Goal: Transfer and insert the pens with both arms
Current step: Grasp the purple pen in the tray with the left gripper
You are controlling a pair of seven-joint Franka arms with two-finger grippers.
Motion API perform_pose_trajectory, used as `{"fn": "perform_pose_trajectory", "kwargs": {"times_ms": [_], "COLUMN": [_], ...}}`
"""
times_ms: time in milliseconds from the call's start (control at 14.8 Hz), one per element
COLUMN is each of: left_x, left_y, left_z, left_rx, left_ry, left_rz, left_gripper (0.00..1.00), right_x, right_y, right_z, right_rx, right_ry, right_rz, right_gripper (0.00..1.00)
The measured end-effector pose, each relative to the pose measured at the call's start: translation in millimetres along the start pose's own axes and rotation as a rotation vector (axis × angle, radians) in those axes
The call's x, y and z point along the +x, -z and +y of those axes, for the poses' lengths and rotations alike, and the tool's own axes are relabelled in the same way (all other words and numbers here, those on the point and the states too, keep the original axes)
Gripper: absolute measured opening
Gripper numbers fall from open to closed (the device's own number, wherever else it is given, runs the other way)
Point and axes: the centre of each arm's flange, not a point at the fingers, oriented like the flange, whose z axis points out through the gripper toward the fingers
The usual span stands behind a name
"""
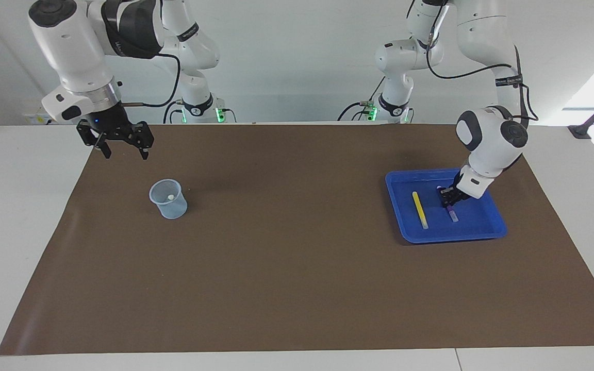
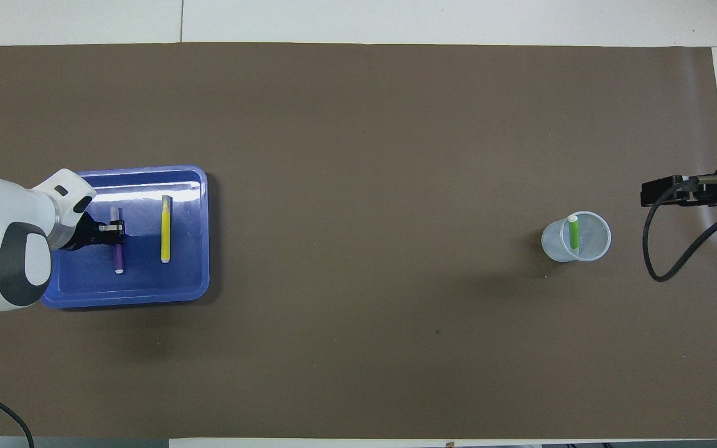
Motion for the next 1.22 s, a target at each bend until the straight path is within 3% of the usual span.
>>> {"fn": "perform_pose_trajectory", "kwargs": {"times_ms": [473,810,1215], "left_x": [20.9,31.3,40.4], "left_y": [37.3,76.8,148.3], "left_z": [-1.4,1.8,30.9], "left_rx": [-0.006,-0.016,-0.150], "left_ry": [0.002,0.013,0.287], "left_rz": [-0.043,-0.106,-0.174], "left_gripper": [0.17,0.17,0.17], "right_x": [11.1,12.6,12.5], "right_y": [17.1,12.7,12.4], "right_z": [-20.3,-30.2,-31.2], "right_rx": [-0.001,-0.002,0.010], "right_ry": [-0.021,-0.045,-0.048], "right_rz": [-0.043,-0.053,-0.055], "right_gripper": [0.94,1.00,1.00]}}
